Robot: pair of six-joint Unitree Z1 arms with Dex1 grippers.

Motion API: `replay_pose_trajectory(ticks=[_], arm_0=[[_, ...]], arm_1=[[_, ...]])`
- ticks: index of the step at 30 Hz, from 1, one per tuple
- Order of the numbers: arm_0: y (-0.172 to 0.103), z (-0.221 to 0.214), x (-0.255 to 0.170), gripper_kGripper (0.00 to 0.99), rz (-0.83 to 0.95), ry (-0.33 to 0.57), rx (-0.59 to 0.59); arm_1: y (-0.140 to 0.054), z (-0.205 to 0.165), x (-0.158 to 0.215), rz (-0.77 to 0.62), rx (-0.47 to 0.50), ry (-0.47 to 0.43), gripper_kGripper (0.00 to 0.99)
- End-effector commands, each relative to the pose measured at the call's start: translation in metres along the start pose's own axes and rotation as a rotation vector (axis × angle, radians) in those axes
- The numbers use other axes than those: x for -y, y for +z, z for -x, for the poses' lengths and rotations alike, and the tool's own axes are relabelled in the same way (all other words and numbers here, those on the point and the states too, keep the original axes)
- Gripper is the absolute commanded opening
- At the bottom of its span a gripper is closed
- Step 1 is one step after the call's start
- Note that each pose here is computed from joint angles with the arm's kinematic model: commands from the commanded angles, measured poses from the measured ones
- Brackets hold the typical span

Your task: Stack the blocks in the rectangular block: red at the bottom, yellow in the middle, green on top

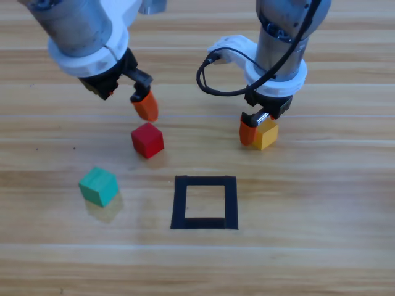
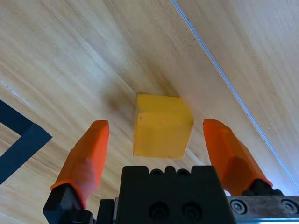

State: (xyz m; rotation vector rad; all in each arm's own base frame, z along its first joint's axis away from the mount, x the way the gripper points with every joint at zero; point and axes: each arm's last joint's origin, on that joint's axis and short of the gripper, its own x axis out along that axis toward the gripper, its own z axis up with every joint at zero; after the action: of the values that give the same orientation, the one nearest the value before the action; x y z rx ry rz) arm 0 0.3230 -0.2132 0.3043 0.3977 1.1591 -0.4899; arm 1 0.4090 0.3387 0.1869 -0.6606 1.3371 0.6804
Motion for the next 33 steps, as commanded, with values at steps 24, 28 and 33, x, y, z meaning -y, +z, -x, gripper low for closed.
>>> replay_pose_trajectory(ticks=[24,28,33], arm_0=[[0.025,-0.128,-0.027,0.973,-0.010,-0.016,-0.238],[0.026,-0.140,-0.020,0.962,-0.017,-0.018,-0.250],[0.027,-0.150,-0.014,0.959,-0.016,-0.017,-0.249]], arm_1=[[-0.035,0.045,0.009,-0.037,-0.108,0.109,0.000],[-0.056,0.088,0.001,-0.040,-0.071,0.120,0.000],[-0.097,0.129,-0.007,-0.079,-0.003,0.109,0.000]])
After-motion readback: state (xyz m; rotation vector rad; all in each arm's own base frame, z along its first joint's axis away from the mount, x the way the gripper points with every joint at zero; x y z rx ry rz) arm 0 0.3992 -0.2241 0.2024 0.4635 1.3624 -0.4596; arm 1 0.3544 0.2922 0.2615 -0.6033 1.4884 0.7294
